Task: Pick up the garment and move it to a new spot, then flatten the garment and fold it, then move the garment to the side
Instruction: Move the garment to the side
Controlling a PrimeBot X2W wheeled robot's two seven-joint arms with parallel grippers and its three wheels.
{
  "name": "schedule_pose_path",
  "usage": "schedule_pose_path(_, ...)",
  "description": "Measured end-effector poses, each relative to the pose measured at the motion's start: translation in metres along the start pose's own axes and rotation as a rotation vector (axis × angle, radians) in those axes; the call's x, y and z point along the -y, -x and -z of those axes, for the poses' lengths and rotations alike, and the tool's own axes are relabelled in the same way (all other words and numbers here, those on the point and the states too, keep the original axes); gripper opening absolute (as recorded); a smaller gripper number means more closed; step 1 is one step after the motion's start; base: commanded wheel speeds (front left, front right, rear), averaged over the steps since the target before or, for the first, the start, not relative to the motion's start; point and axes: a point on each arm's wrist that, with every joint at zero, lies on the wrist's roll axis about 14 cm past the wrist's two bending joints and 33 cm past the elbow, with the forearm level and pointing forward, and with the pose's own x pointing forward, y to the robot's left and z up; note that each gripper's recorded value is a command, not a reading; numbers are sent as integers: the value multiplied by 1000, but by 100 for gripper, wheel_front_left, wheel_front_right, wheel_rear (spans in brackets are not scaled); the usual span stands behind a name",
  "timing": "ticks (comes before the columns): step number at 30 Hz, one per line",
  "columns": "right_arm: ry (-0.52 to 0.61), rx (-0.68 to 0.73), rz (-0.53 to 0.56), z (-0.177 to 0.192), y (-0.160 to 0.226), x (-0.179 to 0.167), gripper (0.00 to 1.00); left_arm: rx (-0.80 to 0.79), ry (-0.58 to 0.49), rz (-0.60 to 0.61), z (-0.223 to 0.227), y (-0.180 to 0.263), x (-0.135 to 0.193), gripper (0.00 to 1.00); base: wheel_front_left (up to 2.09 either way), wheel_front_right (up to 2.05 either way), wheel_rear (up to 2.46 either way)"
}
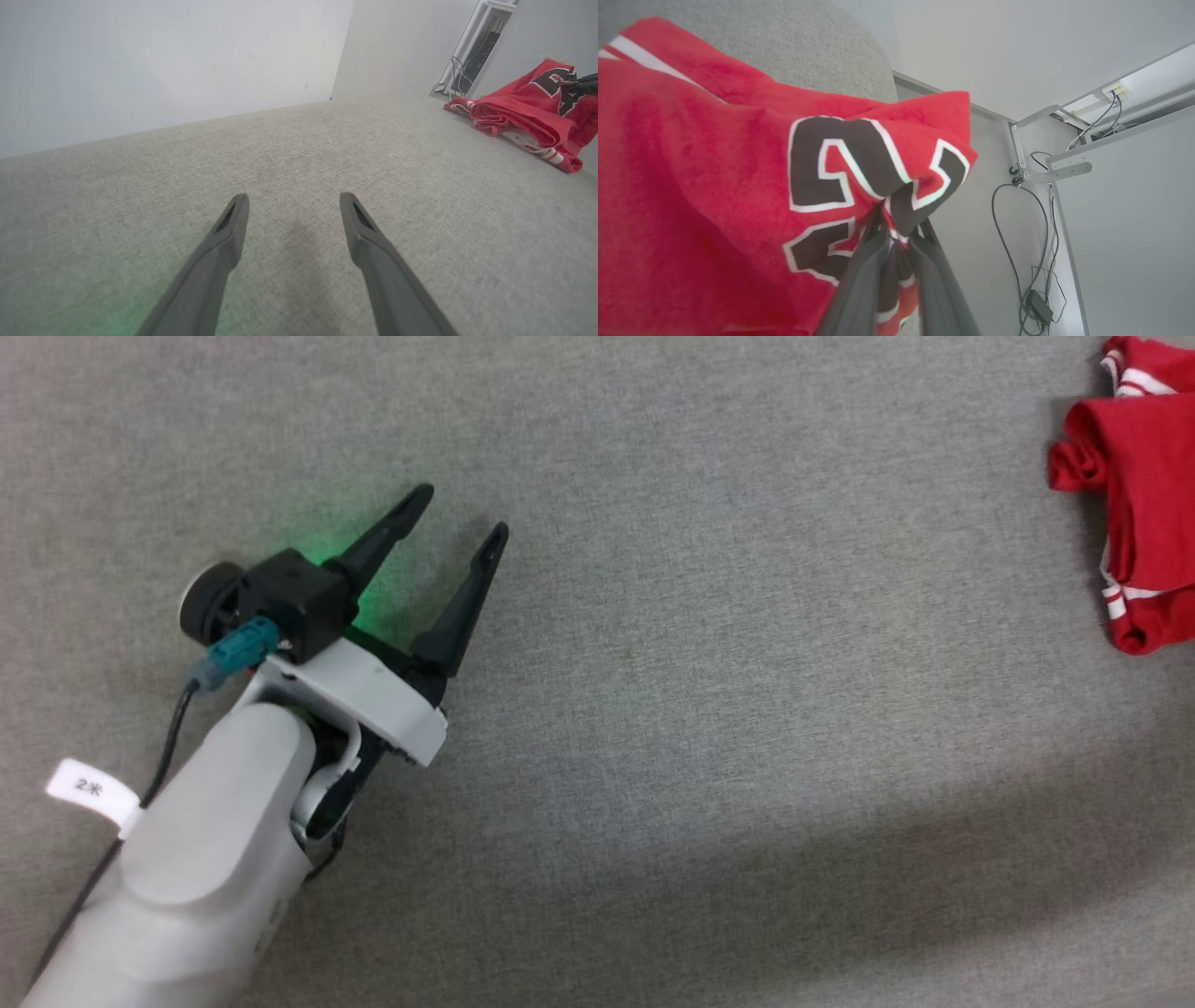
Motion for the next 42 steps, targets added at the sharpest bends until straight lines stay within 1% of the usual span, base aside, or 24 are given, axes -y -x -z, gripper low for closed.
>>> schedule_pose_path(5, 11, 12, 11, 0, -11, -5, 0, -2, 4, 4, 2, -2, -2, 100, 0, 0, 0)
schedule_pose_path(9, 36, 6, -9, 3, -19, -21, 0, -3, 8, 4, 3, -2, -3, 100, 0, 0, 0)
schedule_pose_path(15, 30, 7, -10, 2, -26, -29, 0, -5, 9, -1, 3, -1, -6, 100, 0, 0, 0)
schedule_pose_path(16, 28, 15, -6, 0, -26, -27, 12, -5, 9, -2, 2, -1, -6, 100, 0, 0, 0)
schedule_pose_path(17, 27, 26, 1, -4, -26, -25, 29, -5, 8, -4, 2, 0, -7, 100, 0, 0, 0)
schedule_pose_path(19, 18, 34, 15, -8, -26, -20, 47, -4, 6, -8, 0, 0, -8, 100, 0, 0, 0)
schedule_pose_path(20, 19, 39, 17, -10, -26, -19, 62, -3, 6, -12, -1, 1, -9, 100, 0, 0, 0)
schedule_pose_path(21, 19, 44, 18, -12, -26, -19, 62, -1, 8, -17, -2, 2, -10, 100, 0, 0, 0)
schedule_pose_path(22, 16, 50, 20, -14, -25, -19, 87, 0, 7, -22, -3, 3, -12, 100, 0, 0, 0)
schedule_pose_path(23, 16, 58, 23, -16, -24, -18, 87, 1, 7, -29, -5, 4, -13, 100, 0, 0, 0)
schedule_pose_path(24, 17, 66, 25, -19, -23, -16, 100, 2, 6, -34, -6, 6, -14, 100, 0, 0, 0)
schedule_pose_path(29, -3, 102, 38, -29, -17, -10, 100, 8, 10, -61, -13, 15, -18, 100, 0, 0, 0)
schedule_pose_path(32, -26, 151, 32, -40, -12, -12, 100, 20, 14, -80, -19, 22, -19, 100, 0, 0, 0)
schedule_pose_path(38, -117, 284, -5, -71, 1, -29, 100, 78, 25, -138, -44, 43, -24, 100, 0, 0, 0)
schedule_pose_path(42, -143, 351, -41, -80, 14, -43, 100, 130, 14, -181, -67, 63, -28, 100, 0, 0, 0)
